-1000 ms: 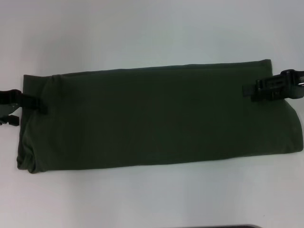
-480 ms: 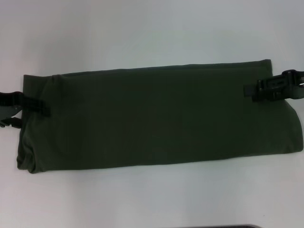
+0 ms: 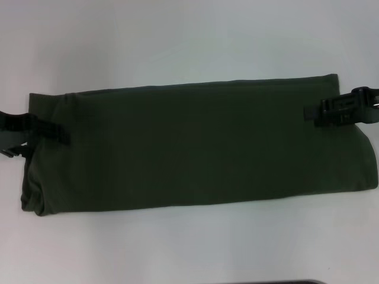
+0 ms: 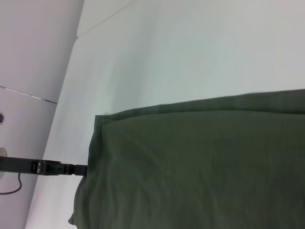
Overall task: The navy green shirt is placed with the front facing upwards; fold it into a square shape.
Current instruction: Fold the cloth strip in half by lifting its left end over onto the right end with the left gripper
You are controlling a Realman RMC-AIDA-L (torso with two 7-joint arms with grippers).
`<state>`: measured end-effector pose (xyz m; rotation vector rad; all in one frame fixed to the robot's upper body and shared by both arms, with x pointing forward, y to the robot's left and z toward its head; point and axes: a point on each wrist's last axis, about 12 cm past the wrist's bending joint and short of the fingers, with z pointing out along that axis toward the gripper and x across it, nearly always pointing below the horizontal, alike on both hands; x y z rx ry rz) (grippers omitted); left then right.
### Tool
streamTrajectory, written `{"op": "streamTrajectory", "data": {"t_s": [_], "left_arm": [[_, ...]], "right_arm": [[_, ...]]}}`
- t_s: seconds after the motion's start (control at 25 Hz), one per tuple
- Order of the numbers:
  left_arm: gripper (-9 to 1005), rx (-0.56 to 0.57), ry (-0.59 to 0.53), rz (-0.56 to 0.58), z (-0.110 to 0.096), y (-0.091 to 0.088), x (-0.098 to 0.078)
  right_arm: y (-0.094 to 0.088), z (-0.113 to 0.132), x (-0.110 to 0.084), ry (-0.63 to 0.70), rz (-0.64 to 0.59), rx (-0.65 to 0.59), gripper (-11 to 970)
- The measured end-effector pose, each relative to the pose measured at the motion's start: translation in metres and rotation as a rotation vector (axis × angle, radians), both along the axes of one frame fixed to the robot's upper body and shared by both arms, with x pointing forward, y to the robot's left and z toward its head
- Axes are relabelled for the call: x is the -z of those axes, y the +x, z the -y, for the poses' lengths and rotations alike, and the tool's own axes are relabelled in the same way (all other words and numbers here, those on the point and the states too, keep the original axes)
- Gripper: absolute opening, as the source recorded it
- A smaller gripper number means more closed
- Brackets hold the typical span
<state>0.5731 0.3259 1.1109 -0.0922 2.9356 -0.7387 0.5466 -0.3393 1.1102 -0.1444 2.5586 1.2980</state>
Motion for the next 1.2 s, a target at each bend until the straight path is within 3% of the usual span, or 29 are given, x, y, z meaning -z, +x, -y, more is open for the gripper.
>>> {"op": "streamTrajectory", "data": {"t_s": [0.52, 1.2], "left_arm": [[952, 0.036, -0.024, -0.015, 0.009, 0.001, 0.000], [951, -0.019, 0.049, -0.019, -0.008, 0.000, 0.001]], "right_arm": [[0.000, 0.001, 0.000, -0.002, 0.000, 0.002, 614], [0.000, 0.002, 0.000, -0.002, 0.000, 0.003, 615]]}}
